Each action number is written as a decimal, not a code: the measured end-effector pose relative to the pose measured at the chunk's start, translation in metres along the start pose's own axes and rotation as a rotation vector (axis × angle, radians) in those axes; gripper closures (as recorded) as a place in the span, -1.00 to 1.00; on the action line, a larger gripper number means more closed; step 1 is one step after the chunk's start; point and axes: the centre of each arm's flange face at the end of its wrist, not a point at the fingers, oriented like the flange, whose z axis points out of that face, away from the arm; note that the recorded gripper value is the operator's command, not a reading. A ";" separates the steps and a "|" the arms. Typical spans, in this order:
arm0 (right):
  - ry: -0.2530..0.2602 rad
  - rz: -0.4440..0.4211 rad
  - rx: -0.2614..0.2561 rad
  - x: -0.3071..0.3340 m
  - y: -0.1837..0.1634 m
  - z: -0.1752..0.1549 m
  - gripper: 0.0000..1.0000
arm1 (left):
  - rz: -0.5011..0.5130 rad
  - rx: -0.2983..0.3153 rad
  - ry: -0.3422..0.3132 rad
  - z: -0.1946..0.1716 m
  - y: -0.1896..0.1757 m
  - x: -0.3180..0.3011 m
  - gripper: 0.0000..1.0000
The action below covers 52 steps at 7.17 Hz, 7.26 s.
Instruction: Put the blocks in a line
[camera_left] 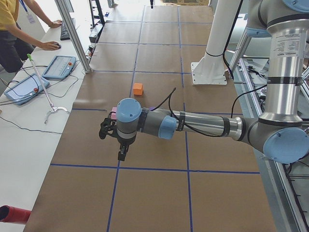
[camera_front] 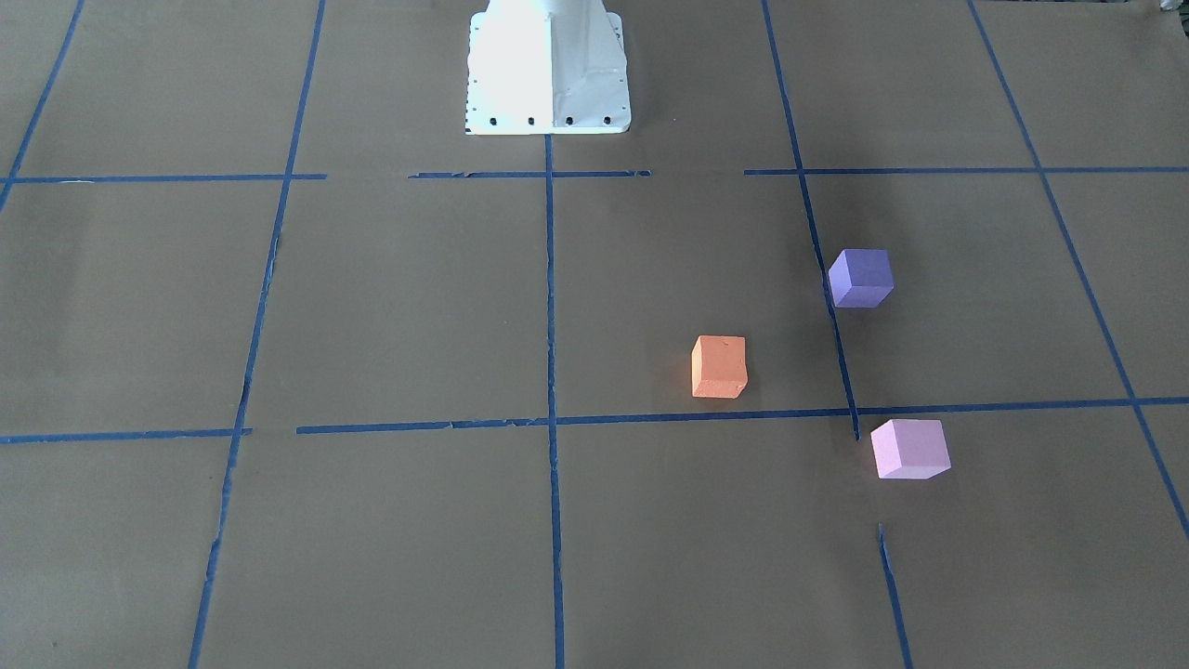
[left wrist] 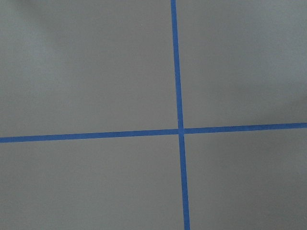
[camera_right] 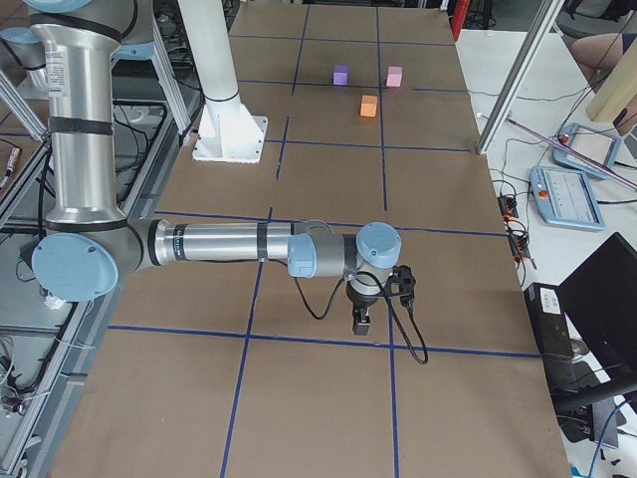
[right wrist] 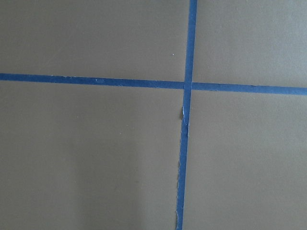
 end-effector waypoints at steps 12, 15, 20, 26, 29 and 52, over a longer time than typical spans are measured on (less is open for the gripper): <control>0.000 0.000 0.000 0.000 0.000 0.000 -1.00 | -0.135 -0.077 0.015 0.189 -0.077 0.543 -0.99; 0.000 0.000 0.000 0.000 0.000 0.000 -1.00 | -0.149 -0.079 -0.002 0.210 -0.075 0.547 -0.99; 0.000 0.000 0.000 0.000 0.000 0.000 -1.00 | -0.151 -0.081 -0.012 0.232 -0.078 0.543 -0.93; 0.000 0.000 0.000 0.000 0.000 0.000 -1.00 | -0.135 -0.071 0.014 0.248 -0.078 0.539 0.63; 0.000 0.000 0.000 0.000 0.000 0.000 -1.00 | -0.171 -0.025 0.040 0.168 -0.101 0.511 0.61; 0.000 0.000 0.000 0.000 0.000 0.000 -1.00 | -0.136 -0.181 0.045 0.243 -0.061 0.302 -0.53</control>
